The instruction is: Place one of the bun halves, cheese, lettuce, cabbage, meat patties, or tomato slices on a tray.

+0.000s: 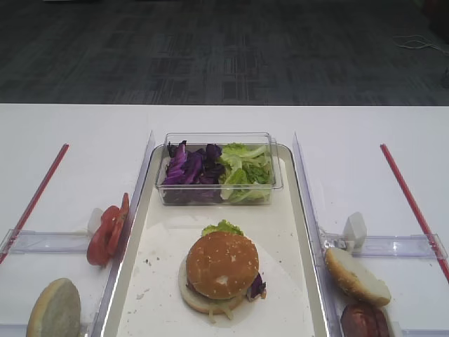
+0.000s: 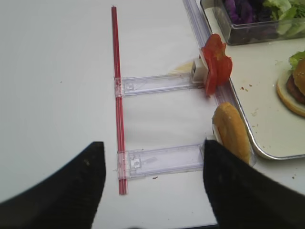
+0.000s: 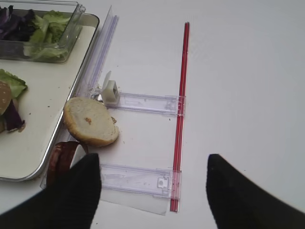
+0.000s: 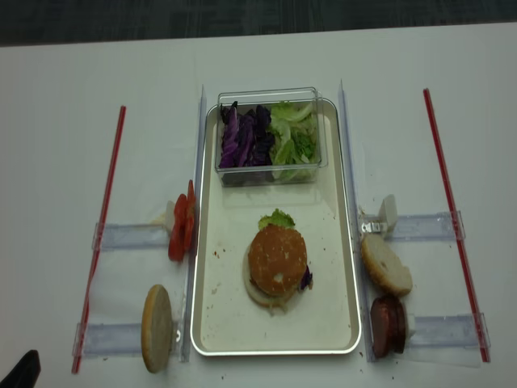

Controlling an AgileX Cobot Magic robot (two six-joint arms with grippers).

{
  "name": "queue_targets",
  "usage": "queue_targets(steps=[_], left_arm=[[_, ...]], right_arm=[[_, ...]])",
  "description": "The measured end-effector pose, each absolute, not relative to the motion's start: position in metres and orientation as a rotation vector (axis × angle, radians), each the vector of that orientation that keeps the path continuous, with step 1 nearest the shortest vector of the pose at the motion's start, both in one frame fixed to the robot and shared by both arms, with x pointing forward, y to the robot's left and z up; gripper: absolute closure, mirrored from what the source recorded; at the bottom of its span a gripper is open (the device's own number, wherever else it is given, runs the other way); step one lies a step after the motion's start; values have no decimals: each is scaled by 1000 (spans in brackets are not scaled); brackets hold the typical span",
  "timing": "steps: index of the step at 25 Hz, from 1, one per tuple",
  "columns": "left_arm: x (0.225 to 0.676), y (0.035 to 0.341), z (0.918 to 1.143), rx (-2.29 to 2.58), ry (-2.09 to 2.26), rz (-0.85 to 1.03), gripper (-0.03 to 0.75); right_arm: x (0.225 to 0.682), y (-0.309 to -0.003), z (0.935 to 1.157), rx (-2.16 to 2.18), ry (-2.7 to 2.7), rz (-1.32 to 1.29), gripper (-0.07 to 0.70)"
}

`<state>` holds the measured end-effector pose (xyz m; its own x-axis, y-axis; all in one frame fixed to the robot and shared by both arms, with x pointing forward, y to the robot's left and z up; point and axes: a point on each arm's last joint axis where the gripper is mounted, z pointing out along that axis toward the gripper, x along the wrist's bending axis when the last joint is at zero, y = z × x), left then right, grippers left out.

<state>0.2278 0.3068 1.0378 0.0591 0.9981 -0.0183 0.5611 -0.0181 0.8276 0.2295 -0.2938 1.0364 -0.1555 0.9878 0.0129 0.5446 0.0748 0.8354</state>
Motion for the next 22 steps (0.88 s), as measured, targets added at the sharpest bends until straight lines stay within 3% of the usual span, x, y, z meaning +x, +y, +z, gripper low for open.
queue_targets(steps=[22], left_arm=[[228,307,1038,1661,1580,818,293]], right_arm=[[230,-299,1036,1514,1739,895,141]])
